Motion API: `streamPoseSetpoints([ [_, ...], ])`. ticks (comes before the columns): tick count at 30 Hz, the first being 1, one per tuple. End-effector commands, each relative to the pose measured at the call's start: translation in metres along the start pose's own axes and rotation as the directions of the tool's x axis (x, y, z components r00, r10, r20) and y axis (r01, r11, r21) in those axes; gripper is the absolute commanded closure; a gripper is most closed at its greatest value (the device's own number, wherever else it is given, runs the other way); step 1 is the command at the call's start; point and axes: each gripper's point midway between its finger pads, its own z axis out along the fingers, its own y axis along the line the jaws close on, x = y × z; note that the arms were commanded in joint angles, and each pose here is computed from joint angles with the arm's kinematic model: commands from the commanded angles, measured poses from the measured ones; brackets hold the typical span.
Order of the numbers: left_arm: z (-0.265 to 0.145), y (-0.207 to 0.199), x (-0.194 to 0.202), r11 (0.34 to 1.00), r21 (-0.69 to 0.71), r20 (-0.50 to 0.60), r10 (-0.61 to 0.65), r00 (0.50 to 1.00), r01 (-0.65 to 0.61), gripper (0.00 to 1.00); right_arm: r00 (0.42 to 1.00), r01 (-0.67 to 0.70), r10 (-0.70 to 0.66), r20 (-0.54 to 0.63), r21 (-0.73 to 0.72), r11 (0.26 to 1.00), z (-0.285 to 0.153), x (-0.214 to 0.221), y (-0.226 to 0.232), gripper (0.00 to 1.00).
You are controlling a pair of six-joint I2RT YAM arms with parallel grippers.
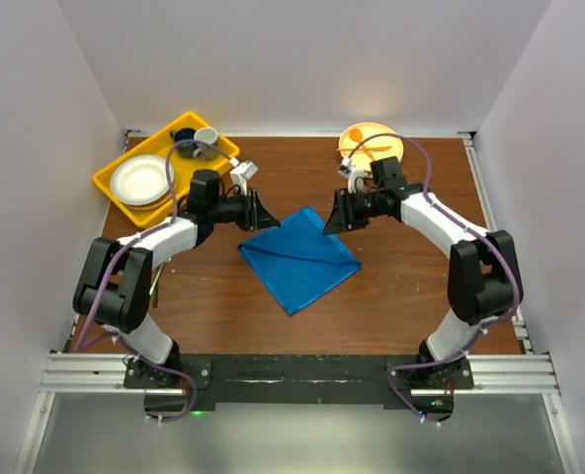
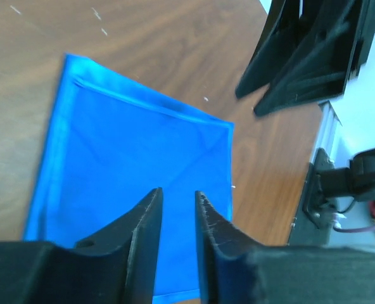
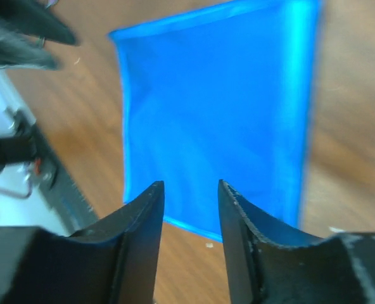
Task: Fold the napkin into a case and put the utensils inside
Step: Fold the top corner of the square-folded napkin at the center of the board.
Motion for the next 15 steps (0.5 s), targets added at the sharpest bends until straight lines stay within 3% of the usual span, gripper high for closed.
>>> streamPoseSetpoints([
  [1,0.02,-0.009,0.012,0.996,0.059,-0.011,-0.072,0.997,0.073,0.75,0.996,-0.071,0.063,-0.06,-0.145,0.987,0.022,0.022,0.035,0.6],
  [9,0.05,0.006,0.034,0.978,0.068,-0.073,-0.192,0.979,0.197,0.78,0.982,-0.18,0.162,-0.098,-0.221,0.959,0.063,0.025,0.034,0.63],
  [15,0.059,0.02,0.057,0.959,0.056,-0.13,-0.268,0.955,0.277,0.75,0.964,-0.243,0.211,-0.163,-0.208,0.947,0.078,0.048,0.017,0.65],
])
